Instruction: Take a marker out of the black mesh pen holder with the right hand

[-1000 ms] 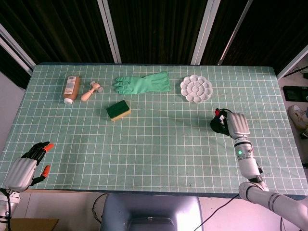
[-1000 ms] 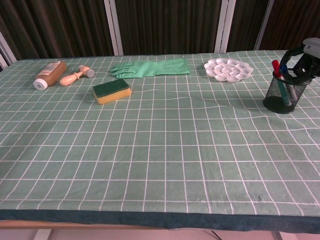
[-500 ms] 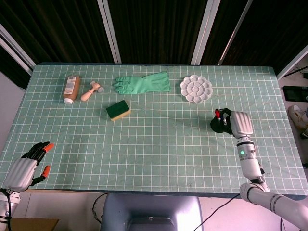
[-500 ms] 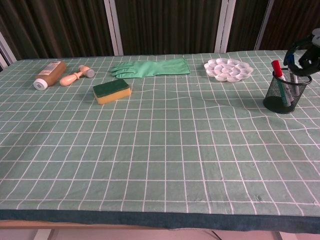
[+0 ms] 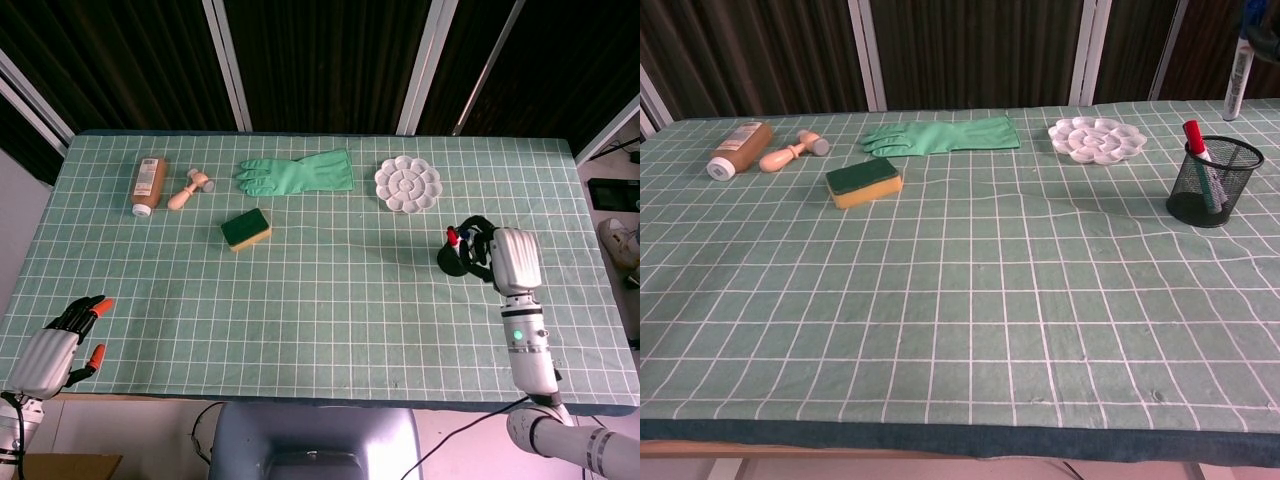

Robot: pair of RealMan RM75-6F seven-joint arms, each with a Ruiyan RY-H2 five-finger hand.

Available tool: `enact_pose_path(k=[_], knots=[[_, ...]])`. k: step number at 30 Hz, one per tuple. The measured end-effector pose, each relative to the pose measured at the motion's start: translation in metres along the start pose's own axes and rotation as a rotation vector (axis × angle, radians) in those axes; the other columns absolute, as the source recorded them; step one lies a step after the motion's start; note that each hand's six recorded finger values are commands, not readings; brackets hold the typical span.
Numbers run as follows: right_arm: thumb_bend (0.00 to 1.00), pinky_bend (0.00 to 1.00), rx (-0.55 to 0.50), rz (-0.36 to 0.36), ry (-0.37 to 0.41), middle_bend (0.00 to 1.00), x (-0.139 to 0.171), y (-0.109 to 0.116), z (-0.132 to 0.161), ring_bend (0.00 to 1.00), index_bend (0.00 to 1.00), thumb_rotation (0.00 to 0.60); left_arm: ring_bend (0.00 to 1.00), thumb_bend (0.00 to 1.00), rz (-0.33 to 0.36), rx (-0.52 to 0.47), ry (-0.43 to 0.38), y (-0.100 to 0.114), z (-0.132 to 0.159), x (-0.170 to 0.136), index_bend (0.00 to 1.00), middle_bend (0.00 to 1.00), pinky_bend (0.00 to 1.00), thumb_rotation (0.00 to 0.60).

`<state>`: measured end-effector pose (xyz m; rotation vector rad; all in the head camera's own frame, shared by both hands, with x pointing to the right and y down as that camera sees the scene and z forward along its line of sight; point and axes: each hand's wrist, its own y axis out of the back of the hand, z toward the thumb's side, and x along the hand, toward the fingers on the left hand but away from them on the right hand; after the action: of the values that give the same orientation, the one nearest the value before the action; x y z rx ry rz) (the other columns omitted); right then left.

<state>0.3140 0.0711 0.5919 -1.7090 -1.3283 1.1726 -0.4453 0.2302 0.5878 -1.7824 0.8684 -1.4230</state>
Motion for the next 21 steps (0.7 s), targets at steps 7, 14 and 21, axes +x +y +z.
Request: enact_pose_path(k=[7,14,21], knots=[[0.78,1.0,-0.016,0.04,0.108,1.0,0.008,0.007,0.034,1.0,0.74,0.6,0.1,0.47,0.002,-0.005,-0.004,0.001,0.0,-0.001,0.15,0.1,0.36,0.6],[0.78,1.0,0.081,0.217,0.098,1.0,-0.012,-0.038,0.03,1.0,0.74,0.6,0.1,0.48,0.012,-0.009,-0.007,0.003,-0.001,-0.002,0.15,0.1,0.36,0.6],[0.78,1.0,0.217,0.315,0.059,1.0,-0.037,-0.087,0.015,1.0,0.74,0.6,0.1,0.48,0.012,-0.011,-0.008,0.003,-0.001,-0.003,0.15,0.1,0.36,0.6]])
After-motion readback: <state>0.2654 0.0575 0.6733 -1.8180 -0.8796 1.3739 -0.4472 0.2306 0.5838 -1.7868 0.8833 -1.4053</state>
